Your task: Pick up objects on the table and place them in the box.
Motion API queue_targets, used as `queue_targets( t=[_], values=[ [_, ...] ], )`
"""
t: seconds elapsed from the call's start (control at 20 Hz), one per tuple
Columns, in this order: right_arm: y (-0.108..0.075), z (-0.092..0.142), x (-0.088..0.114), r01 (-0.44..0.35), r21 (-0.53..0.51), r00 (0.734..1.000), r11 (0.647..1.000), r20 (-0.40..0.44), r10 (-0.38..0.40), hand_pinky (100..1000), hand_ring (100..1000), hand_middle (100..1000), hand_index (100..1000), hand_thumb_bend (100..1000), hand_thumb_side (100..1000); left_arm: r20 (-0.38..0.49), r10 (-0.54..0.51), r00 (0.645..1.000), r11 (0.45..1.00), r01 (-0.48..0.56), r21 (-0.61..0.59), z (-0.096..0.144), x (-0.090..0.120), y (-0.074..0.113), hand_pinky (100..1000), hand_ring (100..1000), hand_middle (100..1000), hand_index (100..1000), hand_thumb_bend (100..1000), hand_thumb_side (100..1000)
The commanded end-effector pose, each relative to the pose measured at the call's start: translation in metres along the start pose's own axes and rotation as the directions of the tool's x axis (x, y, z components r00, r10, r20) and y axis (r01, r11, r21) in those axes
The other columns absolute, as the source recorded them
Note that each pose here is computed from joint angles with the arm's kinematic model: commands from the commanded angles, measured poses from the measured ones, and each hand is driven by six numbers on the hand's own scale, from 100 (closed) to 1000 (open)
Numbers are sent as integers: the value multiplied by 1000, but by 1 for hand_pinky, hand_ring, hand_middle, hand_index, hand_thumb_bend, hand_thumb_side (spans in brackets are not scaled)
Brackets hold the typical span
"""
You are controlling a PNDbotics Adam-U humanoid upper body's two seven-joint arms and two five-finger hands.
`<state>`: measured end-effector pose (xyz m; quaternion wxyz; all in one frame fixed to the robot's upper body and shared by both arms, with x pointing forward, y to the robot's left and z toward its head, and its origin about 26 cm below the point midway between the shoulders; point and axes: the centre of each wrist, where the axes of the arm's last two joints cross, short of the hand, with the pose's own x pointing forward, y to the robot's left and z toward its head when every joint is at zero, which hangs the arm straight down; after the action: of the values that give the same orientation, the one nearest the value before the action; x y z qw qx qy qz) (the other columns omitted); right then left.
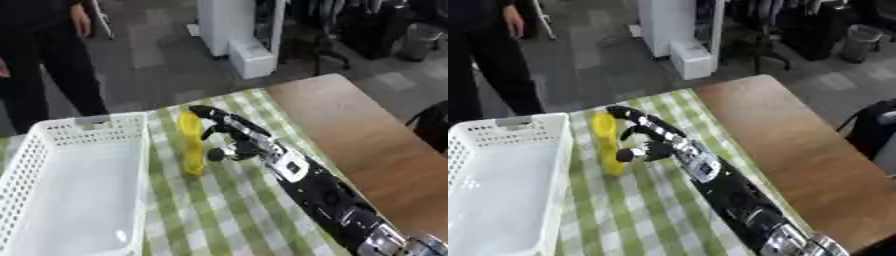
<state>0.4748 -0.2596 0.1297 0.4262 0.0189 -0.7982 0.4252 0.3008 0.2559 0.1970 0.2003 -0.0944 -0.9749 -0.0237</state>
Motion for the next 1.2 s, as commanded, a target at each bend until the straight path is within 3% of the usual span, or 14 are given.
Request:
queue_targets(
  t=[0.05,1.2],
  values=[
    [-19,-3,9,-46,-17,999,999,19,47,695,1000,1000,1000,1000,700,29,3,1000,1000,-3,-11,-6,4,-1,644,597,857,895,380,771],
    [-28,-1,11,-67,-33,998,997,11,68,693,1000,1000,1000,1000,697,32,9,999,1000,-9,-15,-7,4,-2,645,596,859,896,379,771]
  ],
)
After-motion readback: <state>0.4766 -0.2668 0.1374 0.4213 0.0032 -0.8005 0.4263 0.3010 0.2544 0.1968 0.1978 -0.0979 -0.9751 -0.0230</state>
